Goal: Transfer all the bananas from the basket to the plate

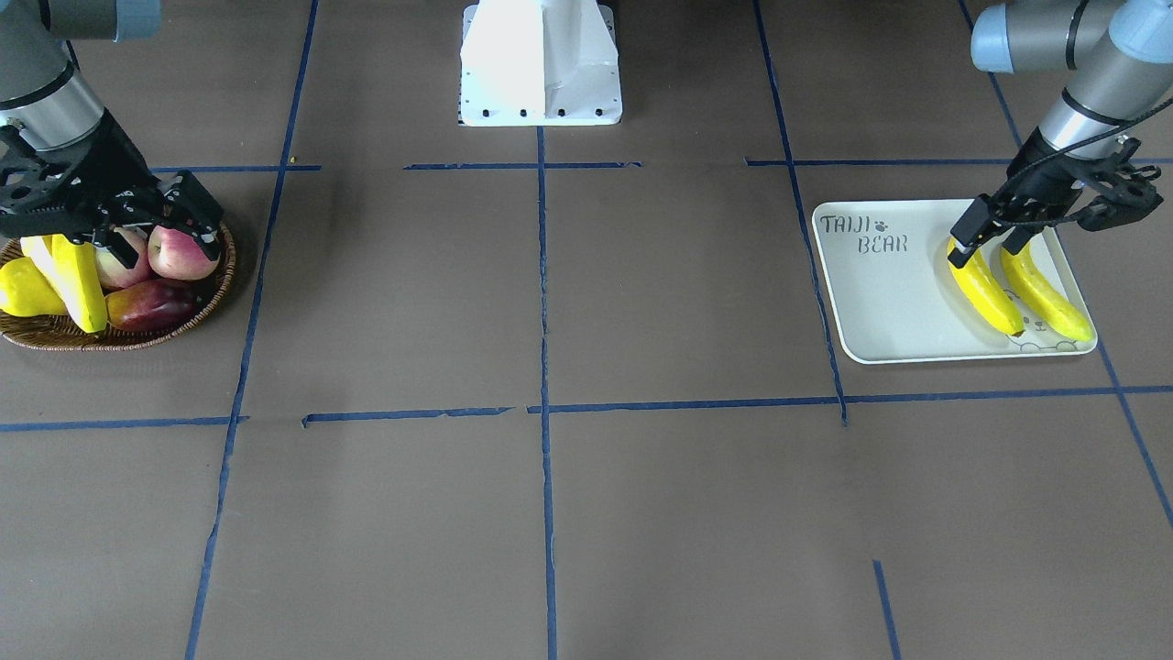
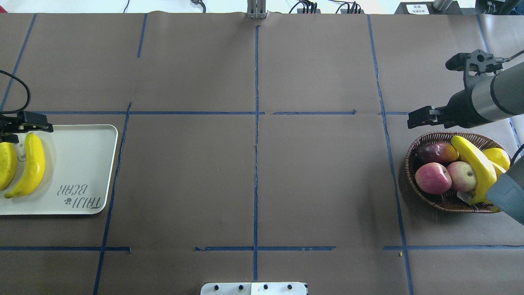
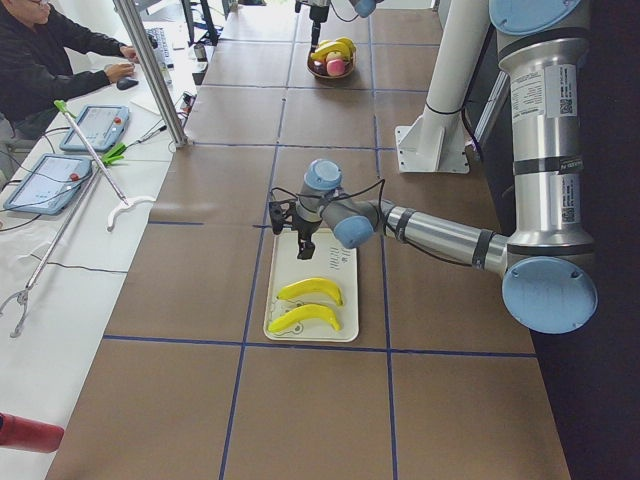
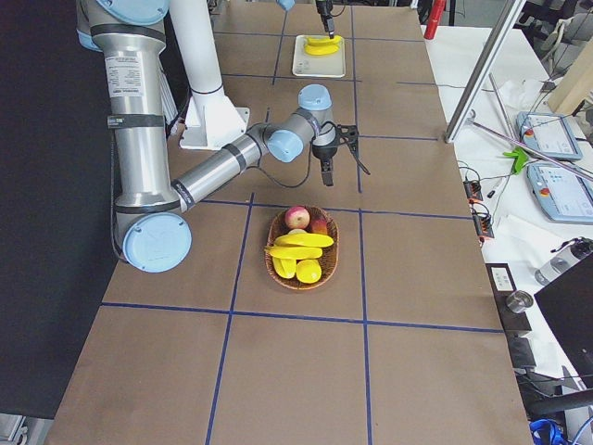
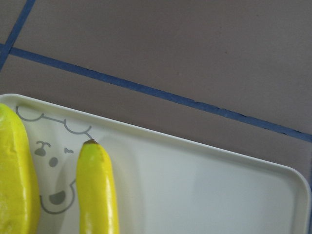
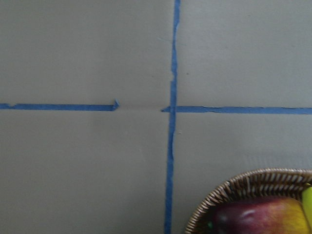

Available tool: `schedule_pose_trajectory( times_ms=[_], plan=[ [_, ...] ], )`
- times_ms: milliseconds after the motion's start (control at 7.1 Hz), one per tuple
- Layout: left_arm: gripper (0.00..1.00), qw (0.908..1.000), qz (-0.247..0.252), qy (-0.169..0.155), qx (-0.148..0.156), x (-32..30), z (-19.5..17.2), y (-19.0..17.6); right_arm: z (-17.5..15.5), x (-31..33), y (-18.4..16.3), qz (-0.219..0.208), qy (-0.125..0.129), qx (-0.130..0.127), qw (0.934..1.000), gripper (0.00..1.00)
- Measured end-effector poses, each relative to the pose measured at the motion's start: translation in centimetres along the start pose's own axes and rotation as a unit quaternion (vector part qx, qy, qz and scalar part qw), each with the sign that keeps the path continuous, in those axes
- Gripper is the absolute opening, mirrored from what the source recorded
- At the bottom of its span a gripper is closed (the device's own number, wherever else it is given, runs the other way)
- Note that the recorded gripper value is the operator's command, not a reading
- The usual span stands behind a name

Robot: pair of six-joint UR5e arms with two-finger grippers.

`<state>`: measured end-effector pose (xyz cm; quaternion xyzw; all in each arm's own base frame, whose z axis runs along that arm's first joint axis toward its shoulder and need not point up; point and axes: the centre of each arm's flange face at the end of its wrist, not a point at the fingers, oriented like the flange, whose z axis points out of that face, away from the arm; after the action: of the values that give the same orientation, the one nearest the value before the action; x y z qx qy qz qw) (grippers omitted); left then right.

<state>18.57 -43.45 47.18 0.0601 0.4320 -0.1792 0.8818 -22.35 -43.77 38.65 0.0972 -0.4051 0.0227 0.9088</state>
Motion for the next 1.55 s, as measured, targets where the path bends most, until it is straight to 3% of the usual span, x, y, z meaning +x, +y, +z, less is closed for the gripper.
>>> schedule_pose_trajectory(
  times_ms=[141, 422, 704, 845, 985, 1548],
  plan=[
    [0.99, 1.0000, -0.003, 0.009, -0.002, 2.4, -1.5, 0.0, -0.8, 3.4, 0.7, -0.004, 0.001, -0.017, 0.9998, 1.00],
    [0.99, 0.9993, -0.026, 0.027, -0.007, 5.7, -2.4, 0.9, -3.5, 12.7, 2.9, -0.009, -0.027, -0.065, 0.9975, 1.00],
    [0.99, 0.9985, -0.036, 0.038, -0.014, 7.7, -2.5, 2.0, -3.7, 20.3, 6.1, -0.008, -0.062, -0.107, 0.9923, 1.00],
    [0.99, 0.9984, -0.037, 0.040, -0.016, 8.1, -2.4, 2.1, -3.2, 22.4, 7.5, 0.002, -0.065, -0.122, 0.9904, 1.00],
    [0.99, 0.9983, -0.037, 0.041, -0.017, 8.2, -2.4, 2.2, -2.3, 23.9, 8.3, 0.003, -0.067, -0.129, 0.9894, 1.00],
    [0.99, 0.9983, -0.037, 0.042, -0.019, 8.3, -2.4, 2.3, 2.1, 26.9, 8.9, -0.010, -0.087, -0.110, 0.9901, 1.00]
  ],
)
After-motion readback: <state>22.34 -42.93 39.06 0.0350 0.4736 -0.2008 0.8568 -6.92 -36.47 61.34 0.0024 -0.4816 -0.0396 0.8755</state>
